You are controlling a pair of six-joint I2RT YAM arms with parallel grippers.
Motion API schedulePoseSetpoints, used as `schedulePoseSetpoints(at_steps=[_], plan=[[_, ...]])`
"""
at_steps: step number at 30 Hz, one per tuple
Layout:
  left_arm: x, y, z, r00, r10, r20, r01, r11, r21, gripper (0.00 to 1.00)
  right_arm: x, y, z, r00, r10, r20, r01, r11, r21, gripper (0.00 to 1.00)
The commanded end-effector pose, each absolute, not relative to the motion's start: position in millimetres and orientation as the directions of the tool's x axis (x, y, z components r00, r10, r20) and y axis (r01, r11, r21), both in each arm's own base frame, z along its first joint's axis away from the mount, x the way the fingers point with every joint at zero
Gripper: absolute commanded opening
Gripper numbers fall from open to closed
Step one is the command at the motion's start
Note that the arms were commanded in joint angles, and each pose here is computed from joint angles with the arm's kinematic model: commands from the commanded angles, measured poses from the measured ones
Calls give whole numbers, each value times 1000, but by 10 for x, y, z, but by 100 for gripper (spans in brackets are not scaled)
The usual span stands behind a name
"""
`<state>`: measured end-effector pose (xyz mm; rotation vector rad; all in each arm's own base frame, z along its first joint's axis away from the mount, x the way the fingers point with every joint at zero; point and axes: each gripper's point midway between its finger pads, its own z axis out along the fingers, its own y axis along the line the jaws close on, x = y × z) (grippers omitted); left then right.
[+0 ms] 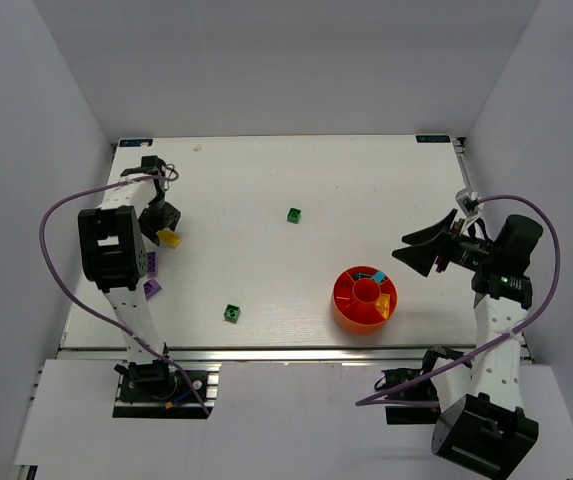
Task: Sort the legos into containers by color
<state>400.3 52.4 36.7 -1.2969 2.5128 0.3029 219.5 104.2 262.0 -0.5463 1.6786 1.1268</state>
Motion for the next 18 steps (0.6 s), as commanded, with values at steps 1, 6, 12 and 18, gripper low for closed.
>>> schedulePoseSetpoints(at_steps=[1,6,12,18], plan=[[4095,634,325,-535,-754,-381,-826,561,48,69,2129,1049,2695,-361,148,-921,-819,423,389,74],[4141,637,221,-548,-748,-375,-818,572,55,66,2070,1046,2695,-371,163,-914,-822,399,405,74],[4145,665,182,-542,-759,-362,-821,570,32,44,2036,1024,2688,-374,168,-912,-830,377,410,74],[4348,436,361,-619,-689,-376,-722,688,-73,6,2023,1008,2663,-371,167,-913,-834,373,407,74]])
